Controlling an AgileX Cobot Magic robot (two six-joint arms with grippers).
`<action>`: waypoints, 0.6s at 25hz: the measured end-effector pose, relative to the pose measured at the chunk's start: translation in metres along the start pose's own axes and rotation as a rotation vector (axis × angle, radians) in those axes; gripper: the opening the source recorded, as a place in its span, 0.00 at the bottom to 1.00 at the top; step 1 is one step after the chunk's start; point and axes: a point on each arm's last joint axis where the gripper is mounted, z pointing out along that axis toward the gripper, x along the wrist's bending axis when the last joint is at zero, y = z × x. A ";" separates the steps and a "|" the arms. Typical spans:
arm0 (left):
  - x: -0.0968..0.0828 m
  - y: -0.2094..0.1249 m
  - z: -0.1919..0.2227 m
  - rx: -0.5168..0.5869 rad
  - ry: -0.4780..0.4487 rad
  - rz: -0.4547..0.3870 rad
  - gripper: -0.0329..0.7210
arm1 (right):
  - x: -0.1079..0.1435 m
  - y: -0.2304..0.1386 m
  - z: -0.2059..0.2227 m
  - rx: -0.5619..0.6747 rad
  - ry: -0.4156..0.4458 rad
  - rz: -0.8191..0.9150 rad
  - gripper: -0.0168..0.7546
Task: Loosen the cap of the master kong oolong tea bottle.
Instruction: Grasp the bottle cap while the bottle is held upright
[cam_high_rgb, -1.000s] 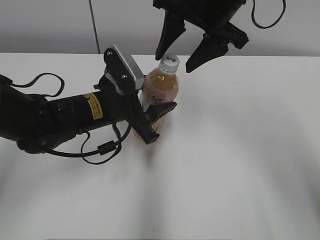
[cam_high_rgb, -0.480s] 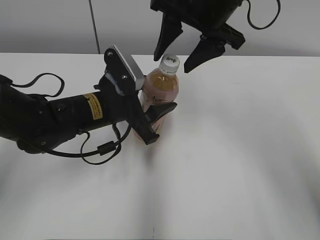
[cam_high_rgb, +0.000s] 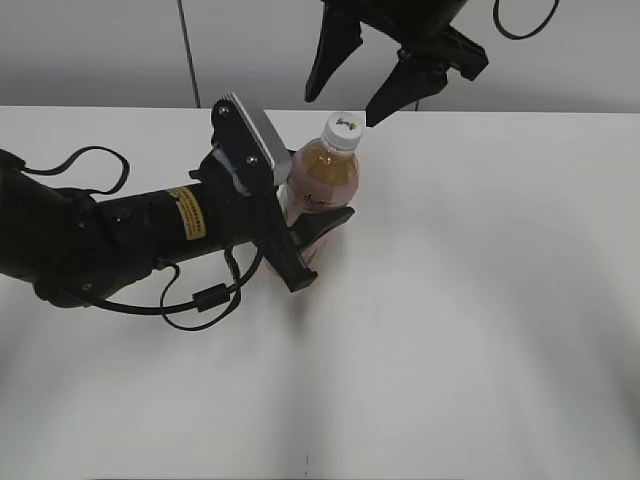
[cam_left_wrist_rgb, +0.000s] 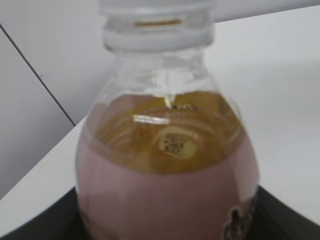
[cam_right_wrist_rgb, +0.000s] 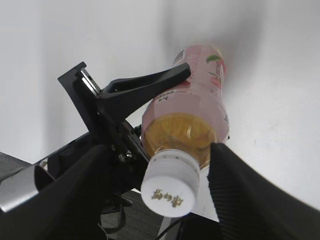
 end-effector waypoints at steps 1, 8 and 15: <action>0.000 0.000 0.000 0.000 0.002 -0.001 0.62 | 0.000 0.000 0.003 0.006 -0.001 0.001 0.64; 0.003 -0.001 0.000 0.014 0.035 -0.050 0.62 | 0.004 -0.003 0.010 0.019 -0.021 -0.022 0.62; 0.003 -0.002 0.000 0.023 0.037 -0.063 0.62 | 0.000 -0.002 0.010 0.007 -0.062 -0.039 0.61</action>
